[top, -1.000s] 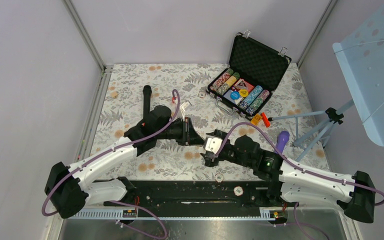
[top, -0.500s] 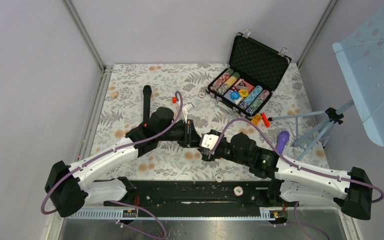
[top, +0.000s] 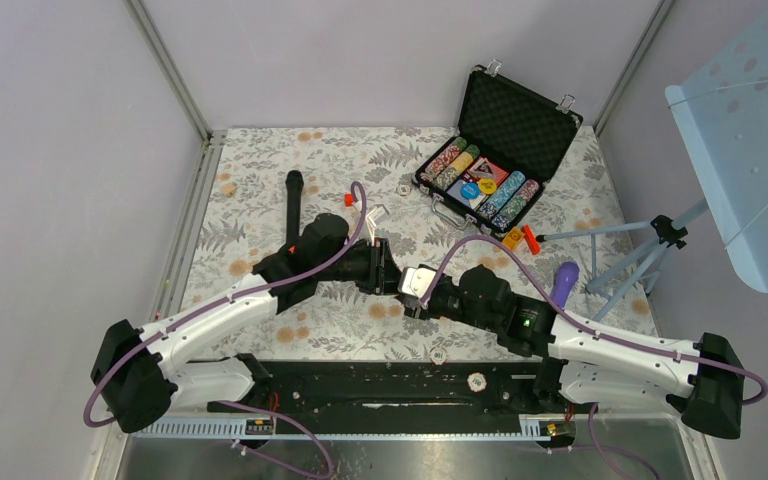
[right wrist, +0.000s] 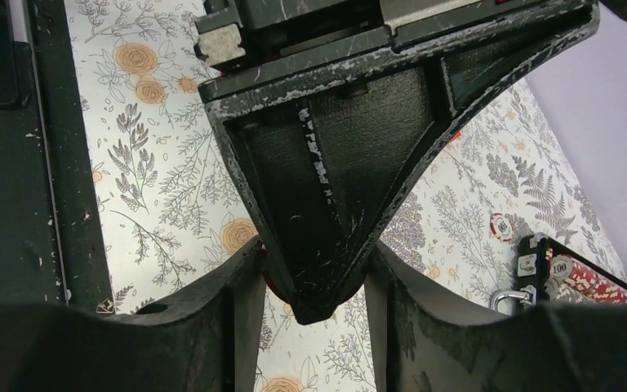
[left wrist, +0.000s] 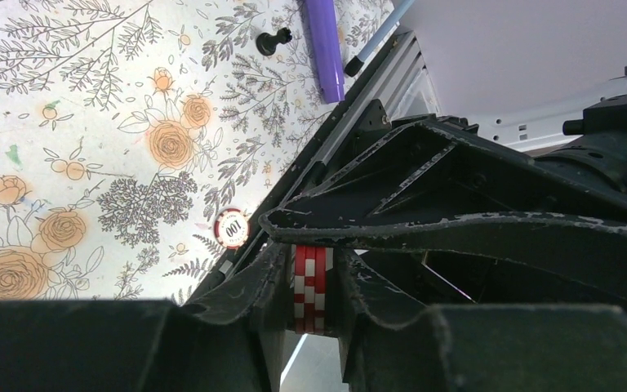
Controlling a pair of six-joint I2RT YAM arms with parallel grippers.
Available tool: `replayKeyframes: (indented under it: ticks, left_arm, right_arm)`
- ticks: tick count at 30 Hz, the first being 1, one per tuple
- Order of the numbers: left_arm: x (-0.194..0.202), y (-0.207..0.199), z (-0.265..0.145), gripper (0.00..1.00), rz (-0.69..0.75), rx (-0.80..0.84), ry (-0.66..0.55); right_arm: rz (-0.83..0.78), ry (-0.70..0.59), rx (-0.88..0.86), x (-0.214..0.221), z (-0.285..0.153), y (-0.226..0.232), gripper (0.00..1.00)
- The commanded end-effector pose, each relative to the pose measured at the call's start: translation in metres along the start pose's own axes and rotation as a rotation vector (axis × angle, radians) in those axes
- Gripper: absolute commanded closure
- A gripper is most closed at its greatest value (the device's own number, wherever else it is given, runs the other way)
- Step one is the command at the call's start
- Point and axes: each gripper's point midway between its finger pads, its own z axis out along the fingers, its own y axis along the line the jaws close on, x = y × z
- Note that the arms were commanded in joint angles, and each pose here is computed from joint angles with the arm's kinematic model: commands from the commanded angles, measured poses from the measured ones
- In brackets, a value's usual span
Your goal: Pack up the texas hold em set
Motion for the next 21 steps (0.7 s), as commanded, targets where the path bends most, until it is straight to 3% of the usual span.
replayKeyframes:
  ticks: [1, 6, 11, 17, 21]
  left_arm:
    - [-0.014, -0.017, -0.001, 0.69, 0.044, 0.042, -0.036]
    - [-0.014, -0.017, -0.001, 0.64, 0.044, 0.041, -0.037]
    - [-0.013, -0.016, -0.001, 0.70, 0.043, 0.038, -0.036]
    - [-0.013, -0.014, -0.001, 0.99, 0.042, 0.028, -0.035]
    - [-0.013, -0.014, -0.001, 1.00, 0.044, 0.028, -0.032]
  right_arm:
    - [0.021, -0.087, 0.031, -0.033, 0.000, -0.012, 1.00]
    - [0.022, -0.089, 0.032, -0.034, -0.001, -0.012, 1.00]
    - [0.020, -0.077, 0.028, -0.030, -0.001, -0.011, 1.00]
    - [0.017, -0.069, 0.014, -0.026, -0.002, -0.007, 1.00]
    - [0.016, -0.067, 0.014, -0.026, -0.003, -0.008, 1.00]
